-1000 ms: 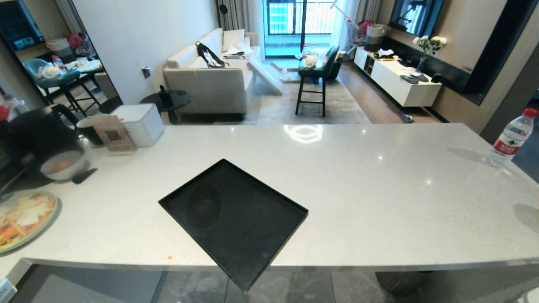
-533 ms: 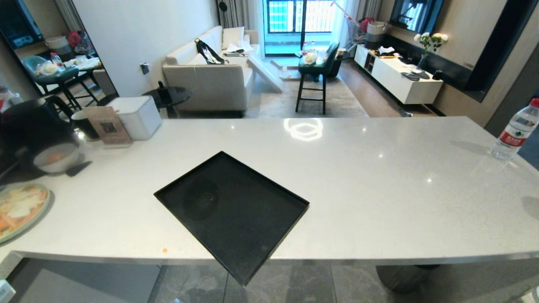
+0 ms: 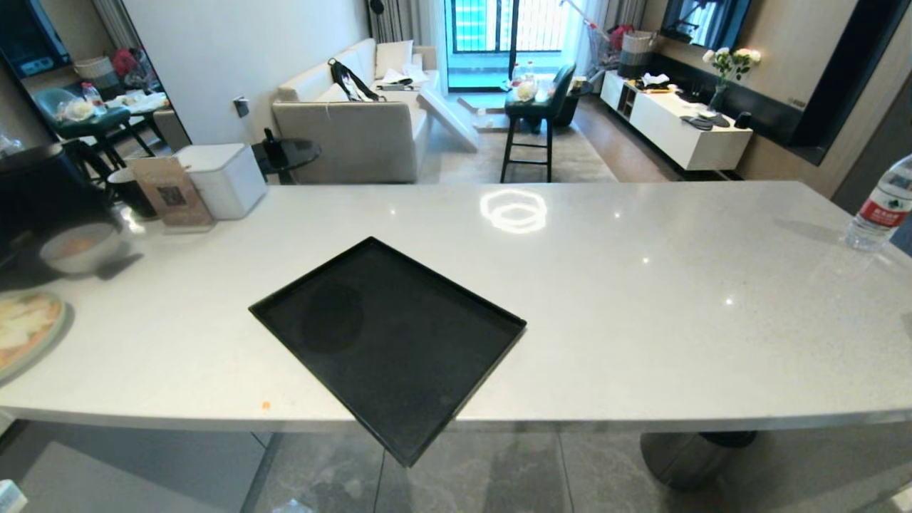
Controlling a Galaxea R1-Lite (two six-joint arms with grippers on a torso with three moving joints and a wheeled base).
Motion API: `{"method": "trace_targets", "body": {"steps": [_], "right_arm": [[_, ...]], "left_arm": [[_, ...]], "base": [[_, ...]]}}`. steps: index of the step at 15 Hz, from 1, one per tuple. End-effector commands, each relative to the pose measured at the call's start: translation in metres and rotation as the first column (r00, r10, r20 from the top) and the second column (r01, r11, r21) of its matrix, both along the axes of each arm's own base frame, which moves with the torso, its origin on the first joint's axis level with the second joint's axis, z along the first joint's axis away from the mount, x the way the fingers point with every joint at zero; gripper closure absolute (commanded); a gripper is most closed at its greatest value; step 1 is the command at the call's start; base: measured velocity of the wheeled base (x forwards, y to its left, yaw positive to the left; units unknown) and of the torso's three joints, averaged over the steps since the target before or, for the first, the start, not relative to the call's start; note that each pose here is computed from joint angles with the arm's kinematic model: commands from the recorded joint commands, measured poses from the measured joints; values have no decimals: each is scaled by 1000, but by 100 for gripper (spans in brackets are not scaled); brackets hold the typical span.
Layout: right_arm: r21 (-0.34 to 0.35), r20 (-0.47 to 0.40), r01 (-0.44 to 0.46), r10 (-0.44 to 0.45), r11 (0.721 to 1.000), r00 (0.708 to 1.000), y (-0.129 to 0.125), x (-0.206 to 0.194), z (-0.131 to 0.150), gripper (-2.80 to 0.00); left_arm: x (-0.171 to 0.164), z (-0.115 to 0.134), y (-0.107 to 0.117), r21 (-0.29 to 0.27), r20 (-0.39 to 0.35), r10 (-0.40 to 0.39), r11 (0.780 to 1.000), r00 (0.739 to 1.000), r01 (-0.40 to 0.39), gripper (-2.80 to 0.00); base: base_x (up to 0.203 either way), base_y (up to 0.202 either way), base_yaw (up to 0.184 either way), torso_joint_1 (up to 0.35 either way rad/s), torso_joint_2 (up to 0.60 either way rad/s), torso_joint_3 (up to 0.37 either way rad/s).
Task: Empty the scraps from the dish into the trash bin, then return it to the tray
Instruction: Move the bowl over the trash can
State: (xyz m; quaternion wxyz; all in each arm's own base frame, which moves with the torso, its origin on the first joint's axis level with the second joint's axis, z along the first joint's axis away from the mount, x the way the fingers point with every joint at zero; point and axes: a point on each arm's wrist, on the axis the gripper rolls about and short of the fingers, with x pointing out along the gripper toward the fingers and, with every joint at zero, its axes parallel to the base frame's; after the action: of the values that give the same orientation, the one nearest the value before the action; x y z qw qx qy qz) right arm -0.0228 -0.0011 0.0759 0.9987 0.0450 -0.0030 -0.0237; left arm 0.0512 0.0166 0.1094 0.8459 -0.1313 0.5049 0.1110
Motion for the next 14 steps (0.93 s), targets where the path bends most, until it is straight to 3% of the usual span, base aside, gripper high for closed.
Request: {"method": "trace_targets", "body": {"steps": [1, 14], "right_arm": [[1, 0, 0, 0, 1000, 1000, 0, 0, 0, 0], [1, -1, 0, 0, 1000, 1000, 0, 0, 0, 0]], "left_arm": [[-3, -3, -1, -4, -7, 1, 1000, 1000, -1, 0], [-8, -8, -3, -7, -16, -1, 1000, 1000, 1, 0]], "base": [[0, 0, 0, -178, 504, 319], [0, 0, 0, -149, 518, 366]]}}
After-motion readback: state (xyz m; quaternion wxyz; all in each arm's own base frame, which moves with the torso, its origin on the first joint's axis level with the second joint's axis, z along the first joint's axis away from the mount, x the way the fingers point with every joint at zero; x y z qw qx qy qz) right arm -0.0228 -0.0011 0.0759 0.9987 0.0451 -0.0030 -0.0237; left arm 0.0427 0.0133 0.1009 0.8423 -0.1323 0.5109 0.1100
